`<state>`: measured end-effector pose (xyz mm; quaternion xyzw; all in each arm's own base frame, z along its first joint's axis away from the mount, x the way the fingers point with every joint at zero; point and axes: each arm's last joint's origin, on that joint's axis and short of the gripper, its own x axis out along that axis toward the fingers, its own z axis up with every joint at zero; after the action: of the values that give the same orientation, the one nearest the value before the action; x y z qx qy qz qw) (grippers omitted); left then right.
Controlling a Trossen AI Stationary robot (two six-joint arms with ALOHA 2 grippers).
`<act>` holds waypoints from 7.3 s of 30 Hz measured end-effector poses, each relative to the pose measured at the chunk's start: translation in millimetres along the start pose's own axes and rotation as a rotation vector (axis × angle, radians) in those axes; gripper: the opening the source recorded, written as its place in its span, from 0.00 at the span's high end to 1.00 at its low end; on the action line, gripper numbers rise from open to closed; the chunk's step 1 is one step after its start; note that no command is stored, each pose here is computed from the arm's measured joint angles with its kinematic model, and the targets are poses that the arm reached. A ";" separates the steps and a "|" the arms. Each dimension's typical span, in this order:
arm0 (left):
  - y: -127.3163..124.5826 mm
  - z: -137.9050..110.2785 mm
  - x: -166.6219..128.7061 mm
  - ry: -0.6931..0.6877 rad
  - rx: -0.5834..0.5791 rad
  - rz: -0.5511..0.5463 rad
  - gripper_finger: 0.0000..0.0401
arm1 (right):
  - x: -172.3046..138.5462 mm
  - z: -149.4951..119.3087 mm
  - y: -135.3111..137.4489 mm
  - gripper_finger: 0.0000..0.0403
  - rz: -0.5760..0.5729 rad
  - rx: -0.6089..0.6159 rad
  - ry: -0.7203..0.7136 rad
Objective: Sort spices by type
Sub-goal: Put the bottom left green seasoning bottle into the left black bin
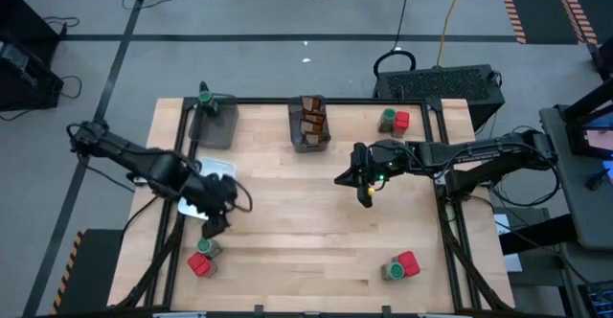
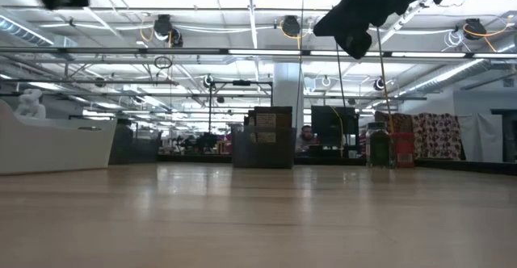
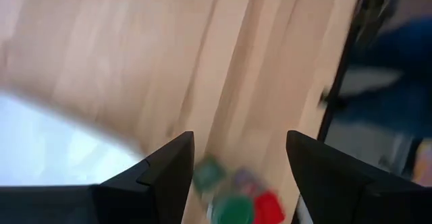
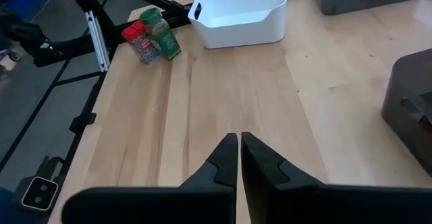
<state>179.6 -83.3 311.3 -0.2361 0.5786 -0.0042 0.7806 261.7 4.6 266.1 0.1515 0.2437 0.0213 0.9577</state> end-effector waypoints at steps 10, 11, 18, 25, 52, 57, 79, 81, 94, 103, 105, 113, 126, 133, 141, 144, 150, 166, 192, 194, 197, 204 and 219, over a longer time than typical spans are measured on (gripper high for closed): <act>-24.9 -15.9 35.0 0.224 -0.022 0.037 0.41 | 0.0 0.0 0.0 1.00 0.000 -0.020 0.000; -26.8 -17.4 37.2 0.244 -0.028 0.034 0.41 | 0.0 0.0 0.0 1.00 0.000 -0.021 0.000; -33.4 -25.5 47.0 0.302 -0.068 0.081 0.35 | 0.0 0.0 0.0 1.00 0.000 -0.054 0.000; -32.1 -31.3 53.9 0.315 -0.124 0.199 0.17 | 0.0 0.0 0.0 1.00 0.000 -0.091 0.000; -25.7 -51.0 90.2 0.362 -0.149 0.297 0.12 | 0.0 -0.3 -0.1 1.00 -0.002 -0.095 0.003; -25.9 -52.2 90.1 0.394 -0.155 0.284 0.12 | 0.0 -0.3 -0.2 1.00 -0.003 -0.099 0.003; -26.0 -52.5 90.0 0.404 -0.159 0.281 0.23 | 0.0 -0.3 -0.1 1.00 -0.002 -0.117 0.003; -26.0 -52.5 89.9 0.404 -0.160 0.280 0.28 | 0.0 -0.3 -0.1 1.00 -0.002 -0.117 0.003; -26.2 -52.8 89.4 0.417 -0.163 0.273 0.48 | 0.0 -0.3 -0.2 1.00 -0.002 -0.117 0.003; -33.6 -43.3 75.1 0.359 -0.117 0.205 0.48 | 0.0 -0.3 -0.2 1.00 -0.002 -0.120 0.003; -34.1 -37.9 68.5 0.321 -0.110 0.191 0.48 | 0.0 -0.2 -0.1 1.00 -0.001 -0.125 0.002; -39.0 12.0 30.6 0.135 -0.109 0.028 0.48 | 0.0 -0.1 0.0 1.00 -0.001 -0.131 0.001; 21.0 94.0 -56.4 -0.174 -0.199 0.052 0.48 | 0.0 0.1 0.0 1.00 -0.001 -0.109 -0.002; 80.4 111.6 -106.0 -0.229 -0.114 0.317 0.48 | 0.1 0.1 0.0 1.00 0.000 -0.080 -0.001; 155.0 119.7 -124.8 -0.037 -0.079 0.560 0.48 | 0.2 -0.2 0.6 1.00 0.002 -0.001 0.001; 184.7 123.4 -124.4 0.005 -0.173 0.580 0.48 | 0.2 -0.3 0.7 1.00 0.002 0.029 0.001; 235.5 123.1 -123.5 0.044 -0.364 0.529 0.48 | 0.3 -0.9 1.8 1.00 0.005 0.063 0.005; 292.0 84.4 -102.8 0.195 -0.588 0.469 0.48 | 0.6 -2.5 5.5 1.00 0.012 0.054 0.013; 333.7 64.0 -69.5 0.134 -0.694 0.514 0.48 | 0.6 -2.9 5.4 1.00 0.011 0.040 0.017; 335.9 64.0 -67.6 0.129 -0.695 0.540 0.48 | 0.6 -2.9 5.4 1.00 0.011 0.041 0.018; 337.8 64.7 -66.9 0.120 -0.713 0.570 0.48 | 0.6 -2.9 5.4 1.00 0.011 0.043 0.018; 339.5 67.3 -66.6 0.100 -0.732 0.614 0.48 | 0.6 -3.0 5.4 1.00 0.011 0.048 0.018; 355.0 73.7 -40.9 0.260 -0.720 0.652 0.48 | 1.0 -4.7 10.5 1.00 0.028 0.067 0.026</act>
<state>138.1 270.4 231.7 -0.2950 0.6795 0.4104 0.5318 260.7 16.0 264.9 0.1866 0.2548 0.0288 0.9484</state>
